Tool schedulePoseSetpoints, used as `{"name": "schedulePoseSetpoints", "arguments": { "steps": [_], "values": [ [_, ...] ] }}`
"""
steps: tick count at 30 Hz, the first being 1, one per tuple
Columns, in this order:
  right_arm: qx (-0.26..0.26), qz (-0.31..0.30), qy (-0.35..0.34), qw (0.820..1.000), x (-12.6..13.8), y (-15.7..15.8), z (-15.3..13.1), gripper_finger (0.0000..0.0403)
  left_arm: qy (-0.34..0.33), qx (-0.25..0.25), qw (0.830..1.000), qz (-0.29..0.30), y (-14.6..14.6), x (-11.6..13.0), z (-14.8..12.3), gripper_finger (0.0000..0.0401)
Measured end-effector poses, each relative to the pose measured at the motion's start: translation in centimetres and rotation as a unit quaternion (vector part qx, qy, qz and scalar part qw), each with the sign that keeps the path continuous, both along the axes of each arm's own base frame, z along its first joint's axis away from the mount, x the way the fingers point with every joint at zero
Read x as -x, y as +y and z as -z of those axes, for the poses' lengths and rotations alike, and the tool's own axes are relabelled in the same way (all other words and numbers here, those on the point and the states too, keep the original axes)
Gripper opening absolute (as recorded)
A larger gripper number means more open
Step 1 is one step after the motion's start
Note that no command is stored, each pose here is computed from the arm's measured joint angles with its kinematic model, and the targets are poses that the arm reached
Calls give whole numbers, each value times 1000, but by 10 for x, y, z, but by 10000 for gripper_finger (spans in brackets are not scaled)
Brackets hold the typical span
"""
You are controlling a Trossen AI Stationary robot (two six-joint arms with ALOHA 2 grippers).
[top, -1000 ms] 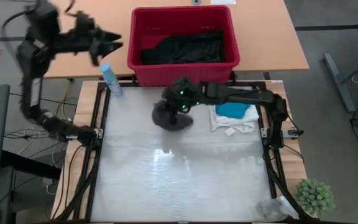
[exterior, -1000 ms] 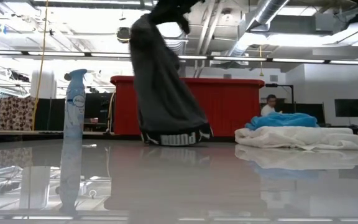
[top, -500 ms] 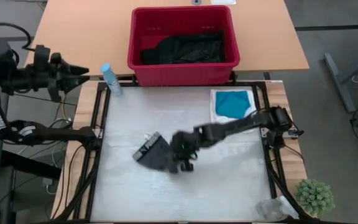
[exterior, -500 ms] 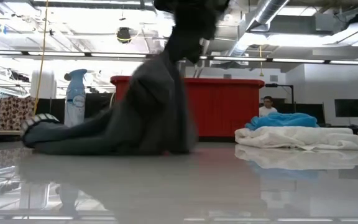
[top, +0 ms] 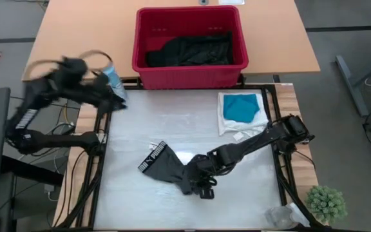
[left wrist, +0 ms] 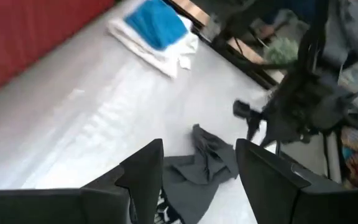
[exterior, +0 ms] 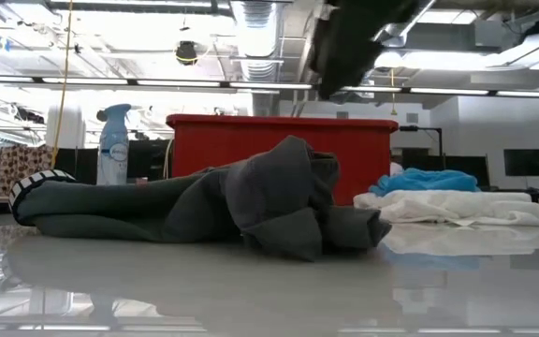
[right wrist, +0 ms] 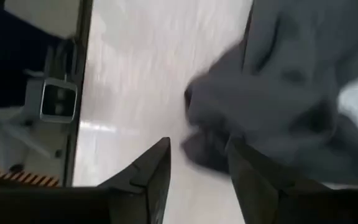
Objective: Fold laundry
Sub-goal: Fold the gray boxers
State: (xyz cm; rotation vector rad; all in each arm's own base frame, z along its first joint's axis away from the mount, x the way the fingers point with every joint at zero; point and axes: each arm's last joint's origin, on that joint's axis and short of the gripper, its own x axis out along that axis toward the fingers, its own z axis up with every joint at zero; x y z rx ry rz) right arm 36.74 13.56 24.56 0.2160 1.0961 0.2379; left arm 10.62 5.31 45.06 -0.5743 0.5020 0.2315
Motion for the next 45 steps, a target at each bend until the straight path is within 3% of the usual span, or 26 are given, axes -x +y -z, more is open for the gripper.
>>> {"name": "schedulePoseSetpoints", "arguments": {
  "steps": [6, 10, 14, 18, 28, 32, 39, 42, 45],
  "values": [
    [-8, 33, 33, 999, 20, -3, -19, 192, -23, -16, 995, 96, -11, -50, 78, 192],
    [-22, 47, 23, 998, 36, -7, -43, 193, -13, -104, 986, 129, -26, -82, 113, 192],
    [-27, 95, 5, 995, 53, -15, -67, 193, 84, -202, 965, 143, -35, -109, 144, 192],
    [-6, 133, -44, 990, 65, -18, -87, 193, 163, -255, 929, 214, -40, -134, 174, 192],
    [12, 166, -84, 983, 82, -9, -101, 193, 219, -247, 869, 369, -44, -173, 234, 192],
    [12, 159, -81, 984, 82, -2, -97, 193, 247, -259, 848, 391, -42, -184, 256, 192],
    [3, 173, -75, 982, 82, 1, -91, 193, 285, -229, 847, 386, -27, -197, 291, 186],
    [3, 174, -77, 982, 82, 1, -89, 193, 299, -206, 847, 389, -22, -196, 300, 153],
    [5, 173, -74, 982, 82, 1, -88, 193, 314, -200, 839, 397, -21, -196, 305, 90]
  ]
}}
